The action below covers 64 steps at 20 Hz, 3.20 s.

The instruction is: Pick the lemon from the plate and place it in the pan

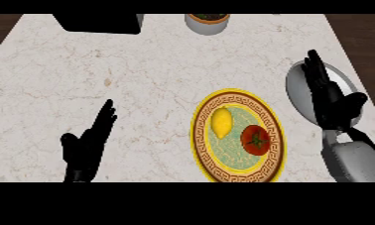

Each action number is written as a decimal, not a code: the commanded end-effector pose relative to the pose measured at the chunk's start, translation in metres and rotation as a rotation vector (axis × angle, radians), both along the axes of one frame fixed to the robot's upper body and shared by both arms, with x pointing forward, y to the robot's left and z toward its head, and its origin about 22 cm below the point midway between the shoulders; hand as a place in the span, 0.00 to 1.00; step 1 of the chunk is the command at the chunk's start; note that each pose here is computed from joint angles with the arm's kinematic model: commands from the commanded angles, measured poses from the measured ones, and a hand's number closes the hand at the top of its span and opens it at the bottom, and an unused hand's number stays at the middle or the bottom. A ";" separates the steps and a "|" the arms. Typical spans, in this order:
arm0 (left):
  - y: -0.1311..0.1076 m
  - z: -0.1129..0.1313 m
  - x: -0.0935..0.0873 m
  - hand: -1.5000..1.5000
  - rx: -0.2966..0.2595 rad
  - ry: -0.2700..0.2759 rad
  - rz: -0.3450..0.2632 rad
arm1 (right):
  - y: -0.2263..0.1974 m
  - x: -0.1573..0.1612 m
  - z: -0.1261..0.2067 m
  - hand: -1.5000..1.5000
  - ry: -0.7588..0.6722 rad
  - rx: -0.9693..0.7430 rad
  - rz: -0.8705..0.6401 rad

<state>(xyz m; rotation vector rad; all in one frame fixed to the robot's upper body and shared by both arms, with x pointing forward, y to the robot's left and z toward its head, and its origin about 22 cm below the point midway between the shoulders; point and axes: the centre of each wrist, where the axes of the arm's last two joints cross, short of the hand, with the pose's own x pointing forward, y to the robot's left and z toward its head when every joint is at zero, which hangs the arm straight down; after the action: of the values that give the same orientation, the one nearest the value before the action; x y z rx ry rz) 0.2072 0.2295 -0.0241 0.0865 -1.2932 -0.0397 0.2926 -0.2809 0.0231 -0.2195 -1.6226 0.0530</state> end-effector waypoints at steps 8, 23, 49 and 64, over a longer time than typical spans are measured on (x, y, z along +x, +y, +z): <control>0.029 0.079 0.058 0.50 -0.029 -0.240 0.069 | 0.047 0.004 0.062 1.00 -0.210 -0.220 0.245; 0.057 0.081 0.068 0.50 -0.027 -0.237 0.069 | -0.006 -0.065 0.114 0.00 -0.269 -0.706 0.349; 0.037 0.077 0.072 0.50 -0.019 -0.246 0.063 | 0.155 -0.037 0.130 0.00 0.263 -1.425 0.692; 0.045 0.075 0.084 0.50 -0.040 -0.223 0.056 | 0.203 -0.038 0.120 0.00 0.297 -1.522 0.635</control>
<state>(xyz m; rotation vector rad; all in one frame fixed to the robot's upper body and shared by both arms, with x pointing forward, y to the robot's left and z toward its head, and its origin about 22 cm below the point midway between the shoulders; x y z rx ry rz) 0.2824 0.2687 0.0567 0.0985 -1.5133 0.0370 0.2544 -0.0880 0.1419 -0.7547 -1.0787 1.7090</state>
